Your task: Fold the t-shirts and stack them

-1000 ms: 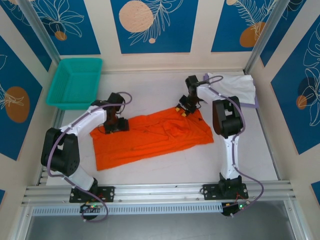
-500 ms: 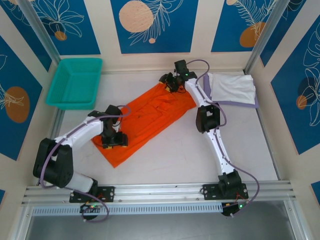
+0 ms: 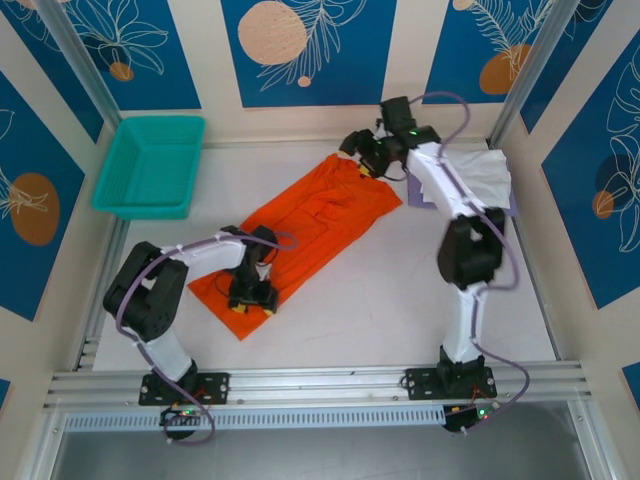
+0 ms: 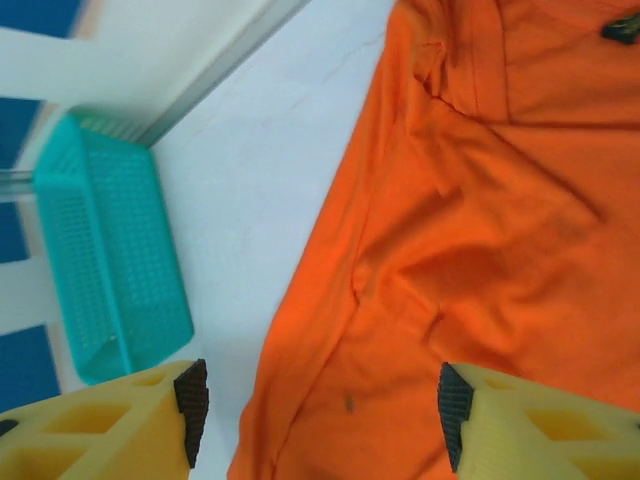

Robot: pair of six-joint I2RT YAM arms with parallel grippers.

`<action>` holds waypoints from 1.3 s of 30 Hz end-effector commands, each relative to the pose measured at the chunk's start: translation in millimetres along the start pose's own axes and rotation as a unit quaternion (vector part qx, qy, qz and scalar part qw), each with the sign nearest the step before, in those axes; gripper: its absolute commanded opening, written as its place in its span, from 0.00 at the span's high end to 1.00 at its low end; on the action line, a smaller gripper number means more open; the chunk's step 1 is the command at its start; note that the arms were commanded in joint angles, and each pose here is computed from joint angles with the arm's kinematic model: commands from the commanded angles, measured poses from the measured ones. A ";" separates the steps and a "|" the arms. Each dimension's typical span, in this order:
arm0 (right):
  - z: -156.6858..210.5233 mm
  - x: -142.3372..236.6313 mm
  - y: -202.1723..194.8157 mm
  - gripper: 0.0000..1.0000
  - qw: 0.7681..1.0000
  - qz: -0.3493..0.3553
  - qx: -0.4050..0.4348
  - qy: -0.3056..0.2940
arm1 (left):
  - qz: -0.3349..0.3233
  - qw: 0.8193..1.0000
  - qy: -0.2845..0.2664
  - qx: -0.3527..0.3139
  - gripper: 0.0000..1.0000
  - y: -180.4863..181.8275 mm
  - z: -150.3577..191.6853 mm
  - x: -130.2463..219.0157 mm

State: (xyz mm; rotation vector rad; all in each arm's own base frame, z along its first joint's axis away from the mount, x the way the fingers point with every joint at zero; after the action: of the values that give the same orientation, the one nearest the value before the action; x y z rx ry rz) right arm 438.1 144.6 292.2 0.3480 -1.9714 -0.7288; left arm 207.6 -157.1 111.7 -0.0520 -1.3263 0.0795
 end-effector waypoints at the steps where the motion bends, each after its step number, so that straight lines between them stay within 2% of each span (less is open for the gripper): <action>1: 47.3 21.8 -54.1 0.35 0.997 0.071 -0.035 0.024 | 0.029 0.999 0.025 -0.023 0.34 -32.9 6.0 -20.0; 5: 116.8 50.6 -99.6 0.35 0.988 0.128 -0.077 0.043 | 0.023 0.999 0.010 -0.028 0.34 -82.3 19.7 -16.9; 10: 177.8 60.9 -135.5 0.35 0.981 0.139 -0.118 0.073 | 0.031 0.999 0.002 -0.028 0.32 -161.0 44.8 -15.1; 15: 199.9 77.8 -163.2 0.35 0.978 0.164 -0.116 0.054 | 0.038 0.999 -0.003 -0.019 0.27 -217.8 64.8 -13.2; 18: 204.7 87.4 -176.3 0.35 0.978 0.159 -0.133 0.036 | 0.035 0.998 -0.023 -0.036 0.21 -240.3 72.4 8.8; 21: 206.6 91.0 -178.4 0.35 0.980 0.144 -0.133 0.031 | 0.021 0.997 -0.066 -0.030 0.13 -240.5 68.8 44.6; 23: 208.6 90.3 -177.5 0.35 0.981 0.134 -0.132 0.038 | 0.034 0.995 -0.093 -0.014 0.08 -233.0 60.6 67.8; 27: 216.9 84.4 -174.6 0.36 0.982 0.101 -0.142 0.068 | 0.065 0.989 -0.131 0.025 0.06 -202.8 27.1 102.5; 33: 219.1 69.7 -169.7 0.37 0.980 0.113 -0.130 0.100 | 0.067 0.978 -0.183 0.073 0.12 -146.3 -37.3 132.7; 39: 181.4 37.7 -158.4 0.44 0.974 0.171 -0.120 0.093 | 0.038 0.969 -0.232 0.080 0.25 -112.1 -96.8 133.7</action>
State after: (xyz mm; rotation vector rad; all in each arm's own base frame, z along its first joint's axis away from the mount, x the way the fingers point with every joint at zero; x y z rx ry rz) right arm 225.9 58.4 148.4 -0.0359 -1.6205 -0.6978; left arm 324.0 -261.0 237.3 0.0722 -1.7256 0.3862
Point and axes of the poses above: each hand's point on the last joint's axis, 136 mm out from that joint toward the fingers, its own x axis back along the fingers, its own y axis along the line the jaws close on, z = x × y, the point moved 10 cm from there along x, back along the fingers, and after that the axes turned 11 degrees about x, right-handed, at the moved point
